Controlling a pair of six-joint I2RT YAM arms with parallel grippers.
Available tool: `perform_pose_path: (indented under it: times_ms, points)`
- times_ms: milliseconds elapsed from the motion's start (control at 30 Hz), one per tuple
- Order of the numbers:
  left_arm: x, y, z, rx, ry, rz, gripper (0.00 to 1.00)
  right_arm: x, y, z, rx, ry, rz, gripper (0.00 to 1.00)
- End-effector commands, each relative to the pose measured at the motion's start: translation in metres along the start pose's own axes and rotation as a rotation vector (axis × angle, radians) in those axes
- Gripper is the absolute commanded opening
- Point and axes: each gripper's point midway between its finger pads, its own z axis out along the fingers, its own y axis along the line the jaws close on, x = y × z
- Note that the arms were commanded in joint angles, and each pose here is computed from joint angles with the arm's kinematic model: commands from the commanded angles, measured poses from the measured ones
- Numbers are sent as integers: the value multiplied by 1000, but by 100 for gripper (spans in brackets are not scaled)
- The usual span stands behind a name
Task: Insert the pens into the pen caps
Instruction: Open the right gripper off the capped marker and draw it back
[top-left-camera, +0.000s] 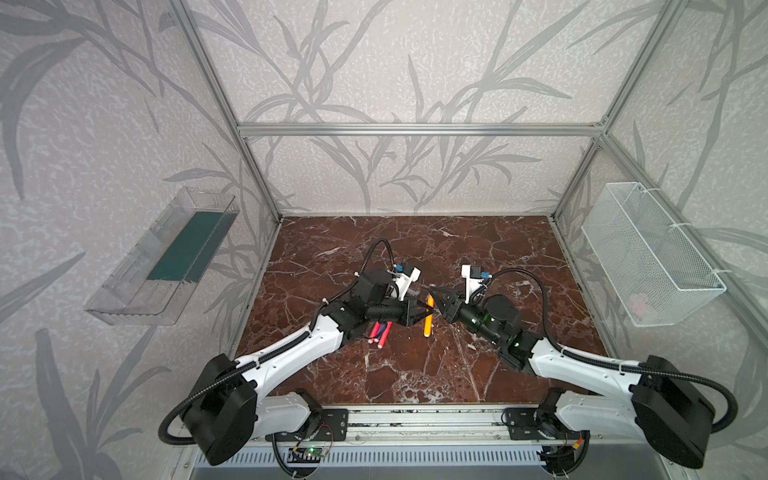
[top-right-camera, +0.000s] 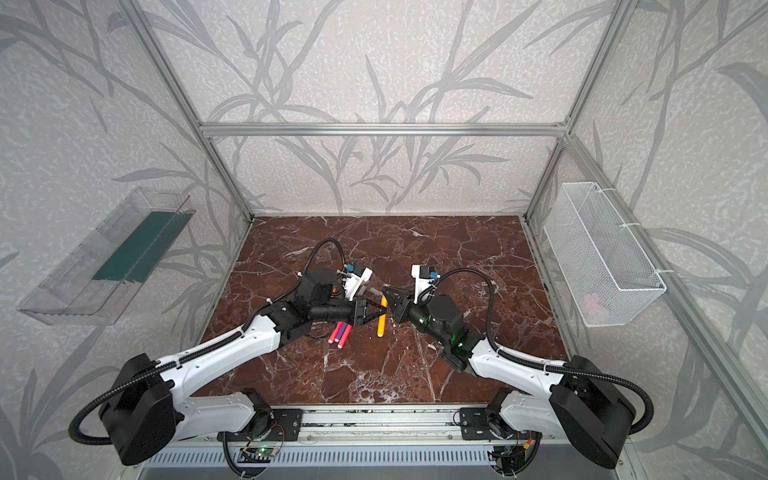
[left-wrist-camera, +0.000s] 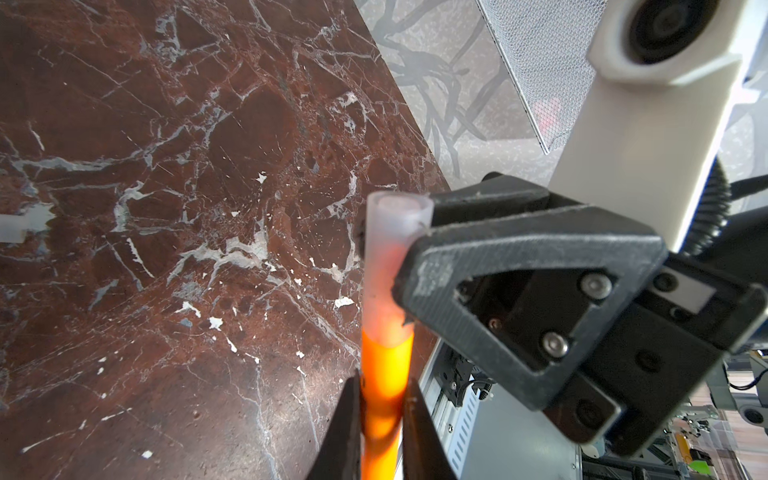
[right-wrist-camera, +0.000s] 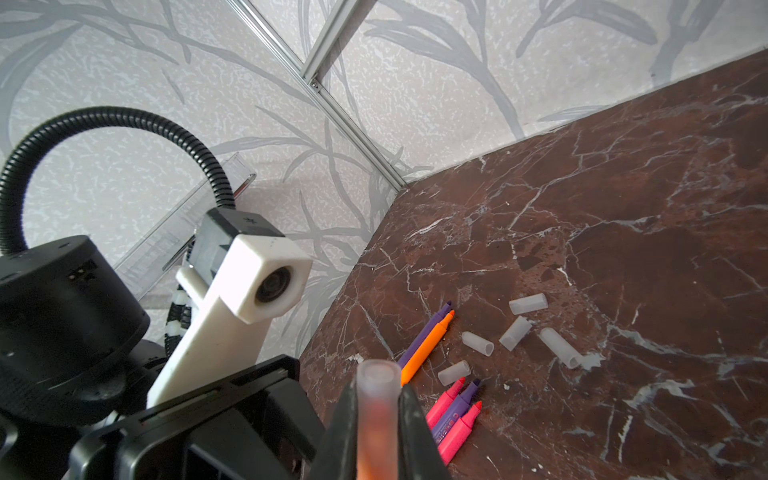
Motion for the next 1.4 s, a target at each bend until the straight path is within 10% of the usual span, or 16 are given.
perform_pose_path:
  times_ms: [0, 533, 1367]
  points:
    - [-47, 22, -21, -109, -217, -28, 0, 21, 10, -8, -62, 66, -24, 0]
    - [-62, 25, -27, -144, -307, -2, 0, 11, 12, 9, -15, -5, 101, 0]
    - [-63, 24, -35, -175, -279, 3, 0, 16, 16, 12, 44, 3, -43, 9]
